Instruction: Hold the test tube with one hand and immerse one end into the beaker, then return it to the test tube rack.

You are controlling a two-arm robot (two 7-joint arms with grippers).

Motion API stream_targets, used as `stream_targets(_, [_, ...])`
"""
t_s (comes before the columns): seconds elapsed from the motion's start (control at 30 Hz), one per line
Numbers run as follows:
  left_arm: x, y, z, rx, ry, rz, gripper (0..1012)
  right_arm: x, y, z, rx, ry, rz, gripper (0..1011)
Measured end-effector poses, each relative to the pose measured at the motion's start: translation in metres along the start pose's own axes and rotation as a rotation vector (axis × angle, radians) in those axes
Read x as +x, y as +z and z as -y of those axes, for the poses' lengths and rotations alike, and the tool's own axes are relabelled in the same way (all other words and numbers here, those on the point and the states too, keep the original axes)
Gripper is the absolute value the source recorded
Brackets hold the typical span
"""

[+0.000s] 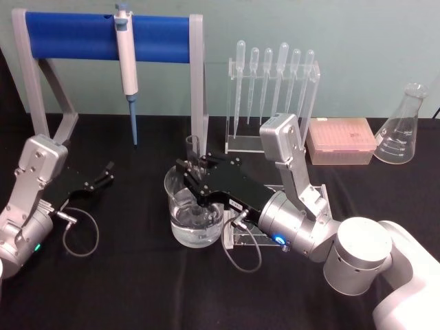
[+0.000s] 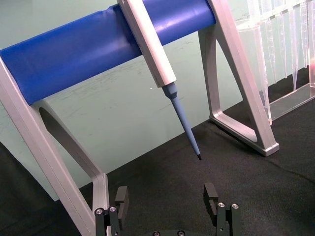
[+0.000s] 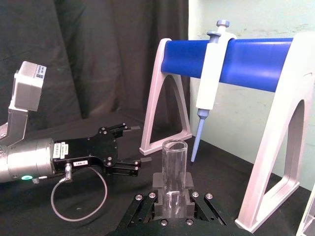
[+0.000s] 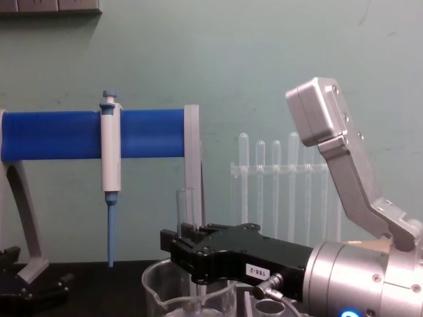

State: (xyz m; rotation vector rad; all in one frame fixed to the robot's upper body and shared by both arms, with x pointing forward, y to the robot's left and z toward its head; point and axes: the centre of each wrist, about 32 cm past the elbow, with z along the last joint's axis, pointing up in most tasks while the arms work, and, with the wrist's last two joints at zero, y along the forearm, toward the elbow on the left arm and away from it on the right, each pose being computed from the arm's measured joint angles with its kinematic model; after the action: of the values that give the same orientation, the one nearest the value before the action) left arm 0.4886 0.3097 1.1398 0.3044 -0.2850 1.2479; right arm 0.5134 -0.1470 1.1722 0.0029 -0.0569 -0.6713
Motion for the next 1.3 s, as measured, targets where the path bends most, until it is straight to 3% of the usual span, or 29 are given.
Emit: stream_targets(1.3, [0.0, 0.0, 0.0, 0.0, 0.0, 0.0, 1000, 0.0003, 0.0008, -0.0002, 0.003, -0.001, -0.003, 226])
